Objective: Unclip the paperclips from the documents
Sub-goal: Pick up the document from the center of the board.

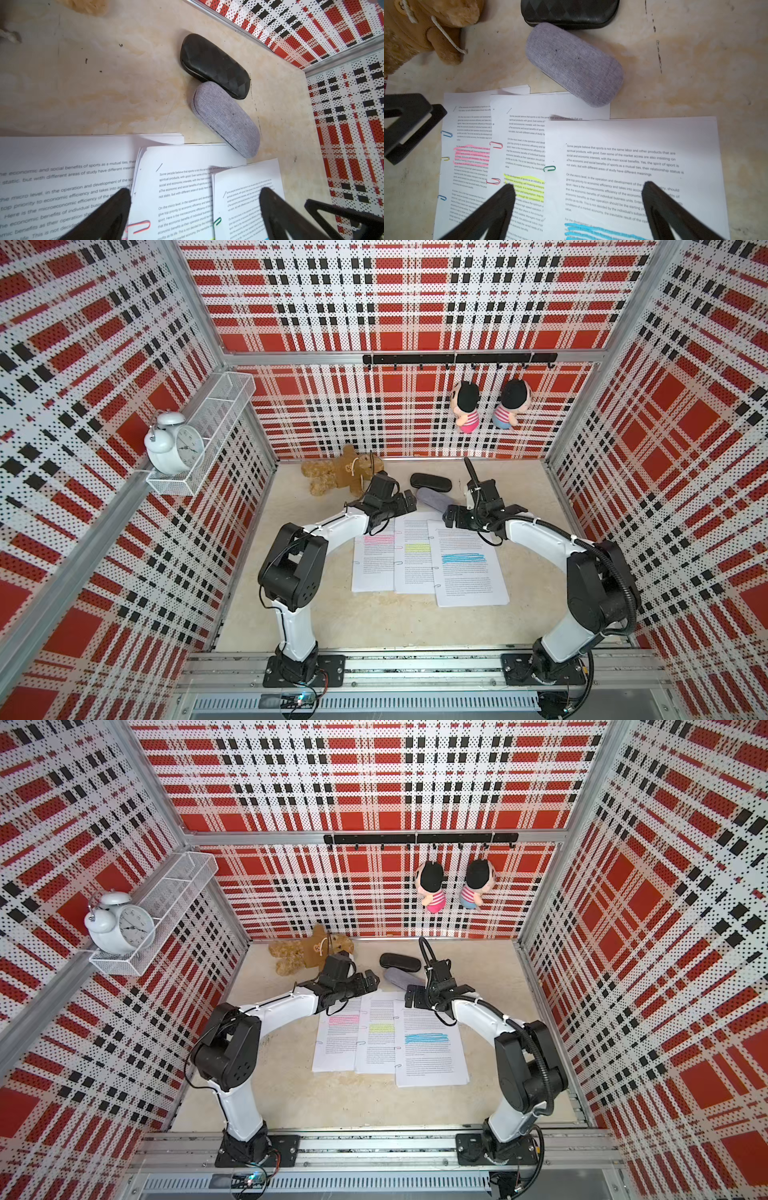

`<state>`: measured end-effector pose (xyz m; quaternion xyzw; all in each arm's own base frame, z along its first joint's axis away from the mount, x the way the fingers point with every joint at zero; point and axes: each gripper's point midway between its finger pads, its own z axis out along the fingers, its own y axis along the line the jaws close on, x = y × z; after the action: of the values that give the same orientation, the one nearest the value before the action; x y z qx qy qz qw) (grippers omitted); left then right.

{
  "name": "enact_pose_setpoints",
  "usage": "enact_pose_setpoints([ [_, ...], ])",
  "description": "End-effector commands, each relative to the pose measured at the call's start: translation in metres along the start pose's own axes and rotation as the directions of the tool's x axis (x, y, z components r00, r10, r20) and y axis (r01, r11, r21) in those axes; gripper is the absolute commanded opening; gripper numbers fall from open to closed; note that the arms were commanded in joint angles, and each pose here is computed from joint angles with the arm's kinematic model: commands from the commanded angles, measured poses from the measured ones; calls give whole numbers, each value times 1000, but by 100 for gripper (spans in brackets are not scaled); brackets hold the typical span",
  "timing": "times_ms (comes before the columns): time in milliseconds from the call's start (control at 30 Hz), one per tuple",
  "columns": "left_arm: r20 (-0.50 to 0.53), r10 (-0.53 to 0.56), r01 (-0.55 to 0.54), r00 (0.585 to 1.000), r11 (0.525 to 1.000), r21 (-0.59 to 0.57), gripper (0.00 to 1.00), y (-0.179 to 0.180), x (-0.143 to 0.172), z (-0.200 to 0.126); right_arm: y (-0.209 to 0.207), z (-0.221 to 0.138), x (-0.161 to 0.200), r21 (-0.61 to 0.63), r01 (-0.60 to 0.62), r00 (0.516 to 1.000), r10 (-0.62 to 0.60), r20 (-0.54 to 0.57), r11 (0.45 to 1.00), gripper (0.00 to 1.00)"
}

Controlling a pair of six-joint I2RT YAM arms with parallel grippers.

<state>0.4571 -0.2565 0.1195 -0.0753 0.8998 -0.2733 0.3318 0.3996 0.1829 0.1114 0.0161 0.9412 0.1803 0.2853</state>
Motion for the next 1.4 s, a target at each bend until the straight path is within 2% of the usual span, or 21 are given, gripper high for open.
enact_pose_setpoints([
  [0, -33, -48, 48, 998, 999, -8, 98, 9, 14, 8, -4, 5, 24, 0, -24, 997, 24, -75, 1000, 99],
  [233, -65, -144, 140, 987, 988, -65, 97, 33, 36, 19, -4, 22, 50, -38, -8, 985, 2, -171, 999, 96],
  [500, -117, -155, 150, 981, 987, -53, 92, 37, 49, 37, 1, 45, 63, -79, -50, 976, 31, -217, 996, 89],
  [733, -163, -216, 214, 963, 976, -31, 90, 53, 63, 50, 1, 61, 78, -73, -88, 963, 66, -263, 993, 83],
  [933, -213, -248, 252, 945, 968, -11, 82, 59, 73, 49, -1, 64, 88, -67, -110, 957, 88, -276, 992, 81],
  [1067, -248, -239, 271, 939, 957, 104, 81, 38, 74, 43, -3, 64, 93, -58, -112, 954, 91, -285, 992, 81],
  [1167, -266, -247, 309, 932, 924, 226, 76, 14, 67, 33, -4, 65, 95, -50, -117, 952, 98, -290, 992, 81],
  [1233, -273, -262, 340, 926, 893, 296, 70, 1, 62, 23, -7, 66, 97, -41, -123, 951, 106, -292, 992, 81],
  [1367, -289, -251, 350, 924, 860, 370, 63, -12, 57, 12, -8, 66, 100, -32, -139, 948, 124, -293, 990, 81],
])
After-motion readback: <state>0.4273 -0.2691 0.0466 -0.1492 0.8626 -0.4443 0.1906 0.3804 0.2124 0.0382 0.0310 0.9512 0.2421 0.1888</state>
